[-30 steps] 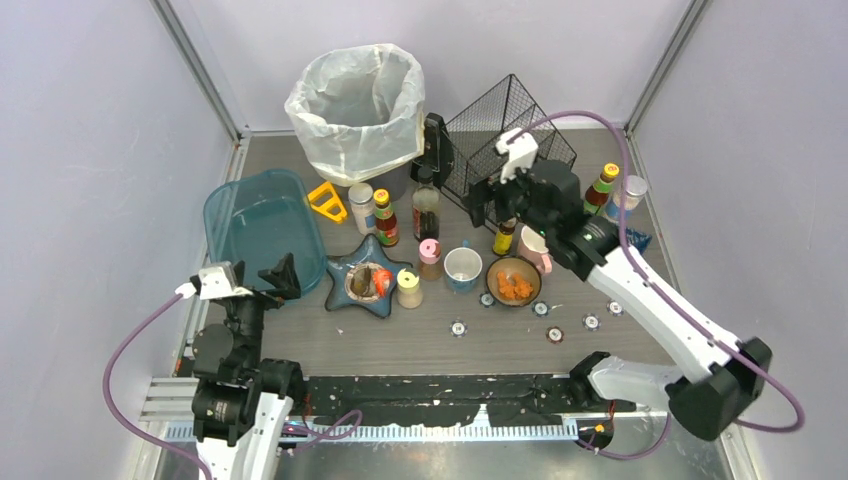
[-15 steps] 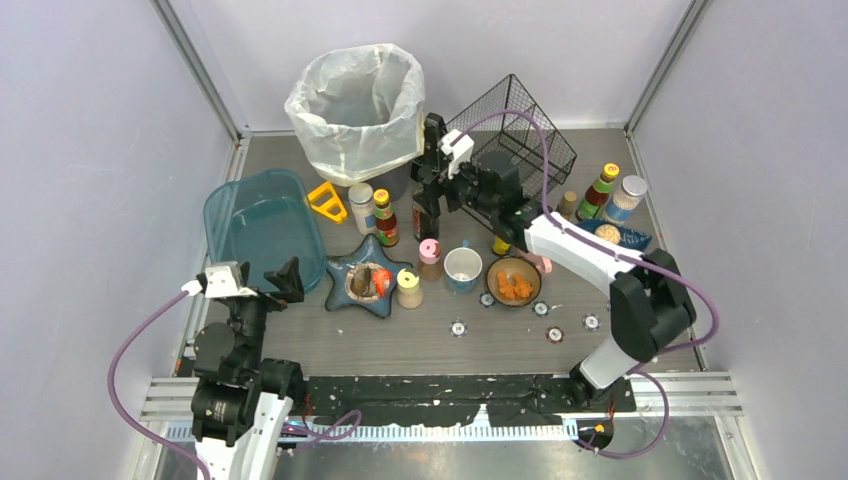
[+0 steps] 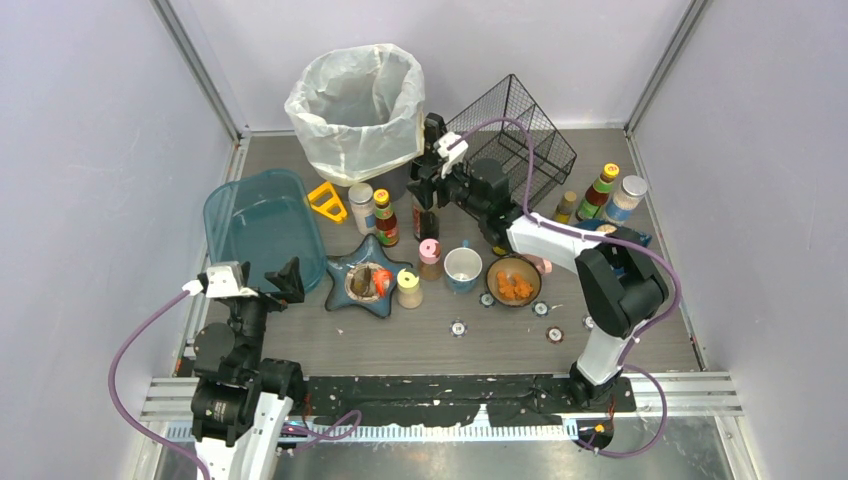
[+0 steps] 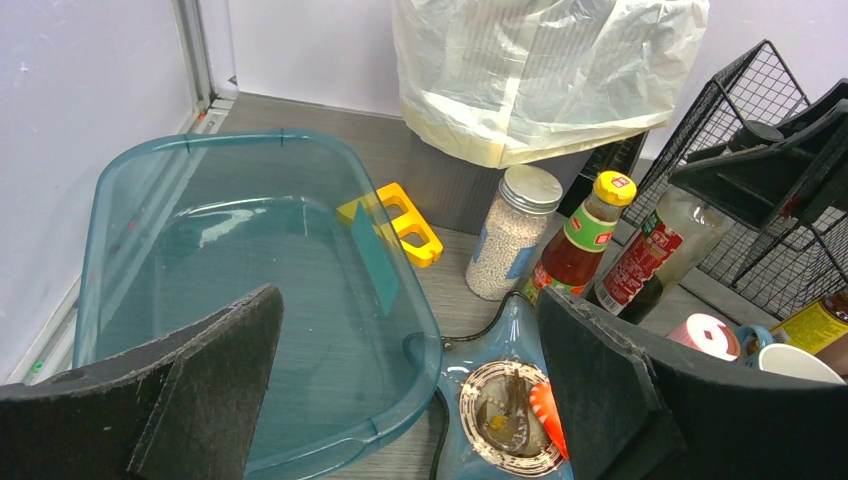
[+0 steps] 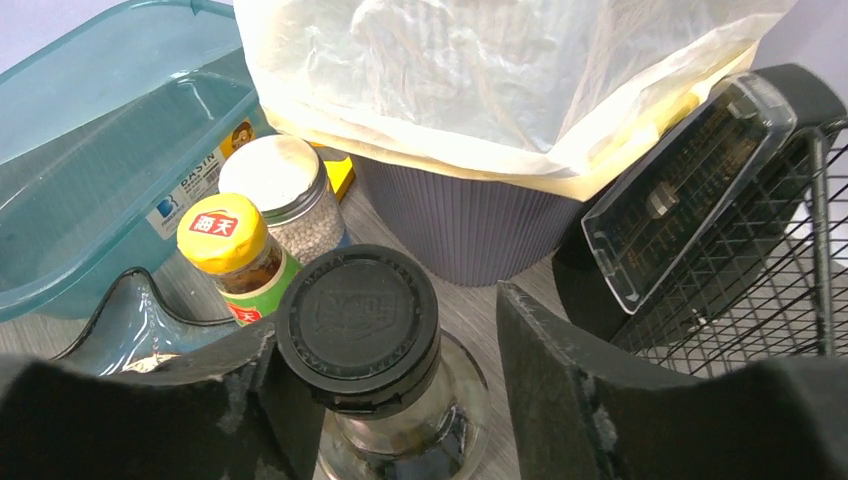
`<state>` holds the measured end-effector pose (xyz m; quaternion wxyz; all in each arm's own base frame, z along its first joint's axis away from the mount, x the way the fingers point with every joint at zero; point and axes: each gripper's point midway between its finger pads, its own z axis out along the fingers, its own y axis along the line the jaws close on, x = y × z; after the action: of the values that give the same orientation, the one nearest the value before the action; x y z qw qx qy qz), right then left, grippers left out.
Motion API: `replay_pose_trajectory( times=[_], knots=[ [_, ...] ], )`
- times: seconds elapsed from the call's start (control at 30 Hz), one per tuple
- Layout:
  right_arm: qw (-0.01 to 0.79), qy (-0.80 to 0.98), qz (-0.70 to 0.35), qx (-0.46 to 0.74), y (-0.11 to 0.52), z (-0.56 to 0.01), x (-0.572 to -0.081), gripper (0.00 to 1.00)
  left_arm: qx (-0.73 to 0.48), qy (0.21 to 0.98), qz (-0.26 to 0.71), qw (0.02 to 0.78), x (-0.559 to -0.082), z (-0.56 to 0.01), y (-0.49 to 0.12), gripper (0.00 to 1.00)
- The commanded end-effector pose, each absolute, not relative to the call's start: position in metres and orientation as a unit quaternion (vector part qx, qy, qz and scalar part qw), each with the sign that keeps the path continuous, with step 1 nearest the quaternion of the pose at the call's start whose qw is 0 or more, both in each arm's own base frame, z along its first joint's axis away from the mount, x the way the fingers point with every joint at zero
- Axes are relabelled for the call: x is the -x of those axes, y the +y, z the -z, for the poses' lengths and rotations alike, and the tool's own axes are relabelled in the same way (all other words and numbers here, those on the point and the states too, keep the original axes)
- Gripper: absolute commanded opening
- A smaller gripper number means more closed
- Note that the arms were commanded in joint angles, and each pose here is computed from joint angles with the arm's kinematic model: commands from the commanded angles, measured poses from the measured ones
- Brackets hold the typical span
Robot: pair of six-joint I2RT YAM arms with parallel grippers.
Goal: Clear the kitchen counter
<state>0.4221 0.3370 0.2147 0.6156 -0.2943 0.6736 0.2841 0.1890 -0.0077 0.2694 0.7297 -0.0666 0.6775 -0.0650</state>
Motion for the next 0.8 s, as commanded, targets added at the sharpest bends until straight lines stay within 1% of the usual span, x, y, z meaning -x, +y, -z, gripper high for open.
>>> replay_pose_trajectory(
  times=[0.0, 0.07, 0.13, 0.17, 0.2, 0.23, 0.27, 0.3, 0.33, 0.37, 0.43, 0.5, 0.7, 0.73, 0.77],
  knots=[
    [0.643, 0.641, -0.302, 0.291, 0.341, -0.232, -0.422, 0.60, 0.054, 0.644, 0.073, 0.760, -0.179, -0.294, -0.009, 0.99],
    [0.640, 0.643, -0.303, 0.293, 0.341, -0.228, -0.420, 0.56, 0.053, 0.644, 0.072, 0.760, -0.179, -0.295, -0.009, 0.99],
    [0.639, 0.643, -0.302, 0.296, 0.340, -0.227, -0.418, 0.49, 0.053, 0.645, 0.072, 0.759, -0.179, -0.294, -0.009, 0.99],
    [0.640, 0.641, -0.302, 0.296, 0.338, -0.230, -0.417, 0.43, 0.053, 0.645, 0.072, 0.759, -0.179, -0.294, -0.009, 0.99],
    [0.637, 0.642, -0.304, 0.298, 0.338, -0.229, -0.415, 0.40, 0.053, 0.644, 0.072, 0.759, -0.179, -0.294, -0.010, 0.99],
    [0.640, 0.638, -0.305, 0.300, 0.338, -0.236, -0.414, 0.35, 0.053, 0.644, 0.073, 0.760, -0.179, -0.294, -0.010, 0.99],
    [0.636, 0.640, -0.306, 0.304, 0.338, -0.236, -0.412, 0.32, 0.053, 0.644, 0.073, 0.760, -0.178, -0.294, -0.010, 0.99],
    [0.637, 0.638, -0.307, 0.306, 0.337, -0.244, -0.411, 0.25, 0.052, 0.643, 0.073, 0.761, -0.178, -0.295, -0.010, 0.99],
    [0.641, 0.631, -0.310, 0.309, 0.336, -0.254, -0.408, 0.22, 0.053, 0.642, 0.073, 0.762, -0.178, -0.295, -0.009, 0.99],
    [0.641, 0.629, -0.310, 0.311, 0.335, -0.260, -0.407, 0.14, 0.054, 0.641, 0.073, 0.762, -0.177, -0.295, -0.009, 0.99],
    [0.650, 0.617, -0.313, 0.315, 0.332, -0.280, -0.402, 0.07, 0.053, 0.640, 0.073, 0.763, -0.176, -0.296, -0.009, 0.99],
    [0.661, 0.603, -0.314, 0.318, 0.328, -0.304, -0.396, 0.06, 0.053, 0.638, 0.074, 0.765, -0.176, -0.296, -0.009, 0.99],
    [0.697, 0.554, -0.322, 0.322, 0.311, -0.386, -0.373, 0.05, 0.055, 0.636, 0.074, 0.766, -0.175, -0.297, -0.009, 0.99],
    [0.711, 0.539, -0.319, 0.320, 0.306, -0.408, -0.370, 0.05, 0.055, 0.636, 0.074, 0.766, -0.175, -0.296, -0.009, 0.99],
    [0.709, 0.544, -0.316, 0.320, 0.303, -0.413, -0.368, 0.05, 0.054, 0.636, 0.074, 0.766, -0.174, -0.297, -0.009, 0.99]
  ],
)
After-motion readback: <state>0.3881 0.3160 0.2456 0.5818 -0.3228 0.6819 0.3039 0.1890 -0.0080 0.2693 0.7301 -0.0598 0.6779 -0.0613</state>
